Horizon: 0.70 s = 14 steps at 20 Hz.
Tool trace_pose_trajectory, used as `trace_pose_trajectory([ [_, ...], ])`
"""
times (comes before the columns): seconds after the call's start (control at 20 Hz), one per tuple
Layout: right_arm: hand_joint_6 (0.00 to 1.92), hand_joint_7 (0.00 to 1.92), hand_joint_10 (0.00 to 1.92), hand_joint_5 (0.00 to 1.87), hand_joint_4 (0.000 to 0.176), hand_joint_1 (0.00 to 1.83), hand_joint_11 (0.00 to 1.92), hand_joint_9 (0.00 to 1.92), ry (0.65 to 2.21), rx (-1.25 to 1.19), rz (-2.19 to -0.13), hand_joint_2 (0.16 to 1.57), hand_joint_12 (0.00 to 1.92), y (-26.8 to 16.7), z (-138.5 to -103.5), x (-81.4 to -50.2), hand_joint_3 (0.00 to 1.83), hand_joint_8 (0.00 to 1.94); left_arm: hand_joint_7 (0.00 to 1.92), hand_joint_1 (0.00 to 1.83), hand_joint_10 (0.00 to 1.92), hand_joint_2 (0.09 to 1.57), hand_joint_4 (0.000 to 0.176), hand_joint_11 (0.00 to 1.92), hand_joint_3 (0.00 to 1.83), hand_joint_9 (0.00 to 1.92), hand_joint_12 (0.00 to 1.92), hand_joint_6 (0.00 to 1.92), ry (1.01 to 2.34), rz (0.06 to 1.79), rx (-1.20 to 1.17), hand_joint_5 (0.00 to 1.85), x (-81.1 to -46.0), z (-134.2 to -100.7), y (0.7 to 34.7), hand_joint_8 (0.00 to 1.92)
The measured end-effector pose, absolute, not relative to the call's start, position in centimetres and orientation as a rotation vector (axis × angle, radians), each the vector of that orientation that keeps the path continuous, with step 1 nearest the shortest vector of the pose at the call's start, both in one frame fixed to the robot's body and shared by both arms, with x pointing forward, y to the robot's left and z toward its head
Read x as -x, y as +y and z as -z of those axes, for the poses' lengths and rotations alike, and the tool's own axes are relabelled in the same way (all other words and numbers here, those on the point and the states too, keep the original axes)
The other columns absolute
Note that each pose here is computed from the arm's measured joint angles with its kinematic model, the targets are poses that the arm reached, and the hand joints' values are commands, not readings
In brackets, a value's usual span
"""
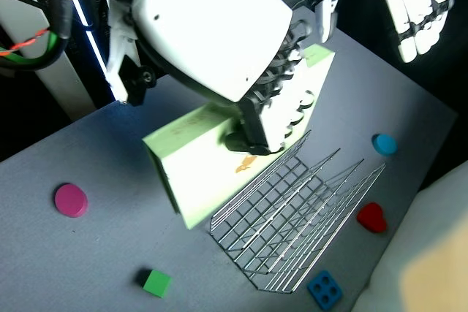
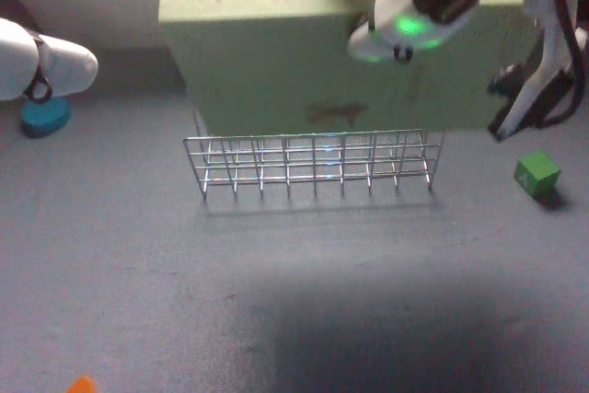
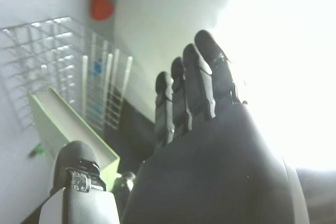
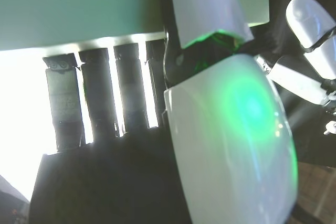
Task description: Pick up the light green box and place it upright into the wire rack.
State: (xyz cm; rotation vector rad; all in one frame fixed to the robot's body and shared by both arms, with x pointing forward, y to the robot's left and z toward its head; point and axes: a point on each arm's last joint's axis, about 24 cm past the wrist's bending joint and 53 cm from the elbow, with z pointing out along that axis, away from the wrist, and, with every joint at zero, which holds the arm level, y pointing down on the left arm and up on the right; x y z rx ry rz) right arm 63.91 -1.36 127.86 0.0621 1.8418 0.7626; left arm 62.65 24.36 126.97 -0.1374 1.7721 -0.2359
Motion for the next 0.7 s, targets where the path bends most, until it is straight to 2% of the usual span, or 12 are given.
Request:
trace_pose_trajectory([
  [0.05, 0.97, 1.0, 1.11, 0.93, 0.0, 1.25, 0.84, 0.96, 1.826, -0.052, -0.754, 1.12, 1.36, -1.5, -128.3, -64.4, 0.0, 1.06, 0.2, 0.17, 0.0, 1.14, 0.0, 0.0, 0.0, 0.18, 0.66, 0.0, 1.775, 0.237, 0.143, 0.17, -62.6, -126.9, 24.5, 0.0],
  [0.1, 0.95, 1.04, 1.0, 0.94, 0.0, 1.23, 0.86, 1.01, 1.82, -0.052, -0.749, 1.11, 1.34, -1.6, -128.4, -64.9, 0.0, 1.04, 0.2, 0.17, 0.0, 1.14, 0.0, 0.0, 0.0, 0.18, 0.65, 0.0, 1.774, 0.235, 0.139, 0.17, -62.4, -126.9, 24.5, 0.0],
  [0.15, 0.94, 1.03, 1.0, 0.95, 0.0, 1.23, 0.87, 1.02, 1.823, -0.06, -0.749, 1.11, 1.34, -1.7, -128.4, -65.1, 0.0, 1.04, 0.19, 0.17, 0.0, 1.14, 0.0, 0.0, 0.0, 0.18, 0.65, 0.0, 1.773, 0.23, 0.136, 0.17, -62.4, -126.9, 24.6, 0.0],
  [0.2, 0.96, 0.97, 1.22, 0.91, 0.0, 1.34, 0.85, 0.96, 1.826, -0.066, -0.751, 1.12, 1.35, -1.8, -128.3, -65.2, 0.0, 1.01, 0.18, 0.18, 0.0, 1.14, 0.0, 0.0, 0.0, 0.18, 0.65, 0.0, 1.773, 0.229, 0.137, 0.17, -62.4, -126.9, 24.6, 0.0],
  [0.25, 0.99, 0.94, 1.29, 0.87, 0.0, 1.36, 0.83, 0.93, 1.825, -0.067, -0.752, 1.13, 1.36, -1.8, -128.3, -65.4, 0.0, 1.04, 0.18, 0.17, 0.0, 1.14, 0.0, 0.0, 0.0, 0.18, 0.65, 0.0, 1.771, 0.226, 0.14, 0.17, -62.4, -127.0, 24.8, 0.0],
  [0.6, 0.97, 0.95, 1.29, 0.88, 0.0, 1.37, 0.84, 0.94, 1.817, -0.042, -0.782, 1.13, 1.37, -0.4, -128.8, -65.8, 0.0, 1.03, 0.2, 0.17, 0.0, 1.14, 0.0, 0.0, 0.0, 0.19, 0.67, 0.0, 1.768, 0.223, 0.139, 0.18, -62.3, -127.1, 25.0, 0.01],
  [0.7, 1.01, 0.93, 1.31, 0.84, 0.0, 1.37, 0.81, 0.92, 1.82, -0.029, -0.777, 1.14, 1.38, -0.2, -128.4, -66.0, 0.0, 1.06, 0.19, 0.17, 0.0, 1.14, 0.0, 0.0, 0.0, 0.19, 0.66, 0.0, 1.802, 0.272, 0.187, 0.18, -62.1, -126.4, 24.8, 0.0],
])
